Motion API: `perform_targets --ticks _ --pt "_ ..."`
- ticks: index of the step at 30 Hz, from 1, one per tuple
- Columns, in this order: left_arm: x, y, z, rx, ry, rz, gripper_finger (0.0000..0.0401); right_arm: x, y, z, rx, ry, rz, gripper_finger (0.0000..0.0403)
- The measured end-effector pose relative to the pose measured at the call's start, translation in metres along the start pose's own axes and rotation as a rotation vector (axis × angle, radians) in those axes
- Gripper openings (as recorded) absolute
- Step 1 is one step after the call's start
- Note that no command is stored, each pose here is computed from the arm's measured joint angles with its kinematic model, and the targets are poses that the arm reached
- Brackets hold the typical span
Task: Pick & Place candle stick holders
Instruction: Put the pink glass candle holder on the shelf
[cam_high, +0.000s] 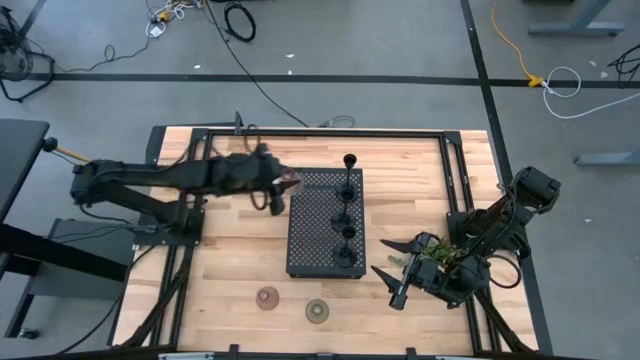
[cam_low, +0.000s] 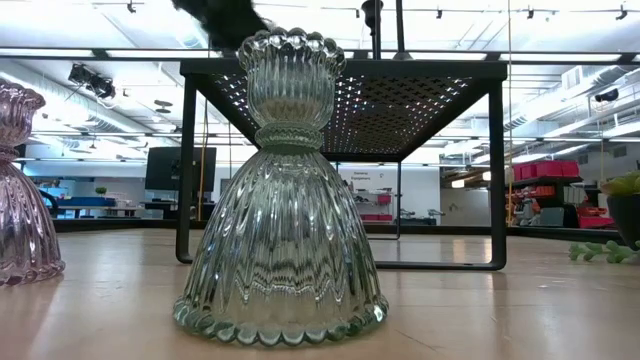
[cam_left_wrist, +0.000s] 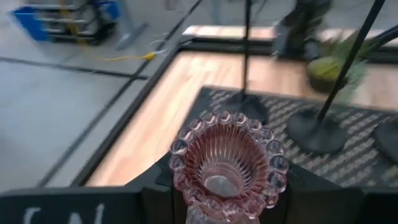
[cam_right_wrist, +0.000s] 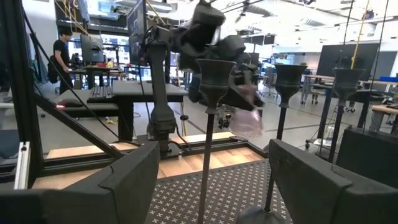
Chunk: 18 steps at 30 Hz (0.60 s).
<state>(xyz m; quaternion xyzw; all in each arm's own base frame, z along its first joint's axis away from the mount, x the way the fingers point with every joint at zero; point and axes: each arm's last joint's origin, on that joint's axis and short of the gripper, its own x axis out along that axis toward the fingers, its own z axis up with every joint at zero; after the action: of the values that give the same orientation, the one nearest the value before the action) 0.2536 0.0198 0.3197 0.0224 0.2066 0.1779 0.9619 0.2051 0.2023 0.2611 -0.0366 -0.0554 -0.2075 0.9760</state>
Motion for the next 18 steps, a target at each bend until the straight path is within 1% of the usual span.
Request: perform_targets --ticks 3,6,9,13,18 --pt "0.026 0.005 0.001 -0.027 -0.04 -0.067 0.013 0.0 0.0 0.0 -0.005 0.0 0.0 0.0299" --pt "0.05 0.008 -0.006 -0.025 -0.02 -0.11 0.013 0.0 0.0 0.0 -0.007 0.0 0.001 0.0299" --pt "0.067 0.008 -0.014 -0.045 0.016 -0.129 0.013 0.0 0.0 0.0 -0.01 0.0 0.003 0.0299" --pt "0.078 0.007 -0.019 -0.039 0.021 -0.129 0.013 0.0 0.0 0.0 -0.023 0.001 0.003 0.0299" --pt "0.08 0.013 -0.019 -0.049 0.02 -0.117 0.013 0.0 0.0 0.0 -0.024 0.002 0.001 0.0299"
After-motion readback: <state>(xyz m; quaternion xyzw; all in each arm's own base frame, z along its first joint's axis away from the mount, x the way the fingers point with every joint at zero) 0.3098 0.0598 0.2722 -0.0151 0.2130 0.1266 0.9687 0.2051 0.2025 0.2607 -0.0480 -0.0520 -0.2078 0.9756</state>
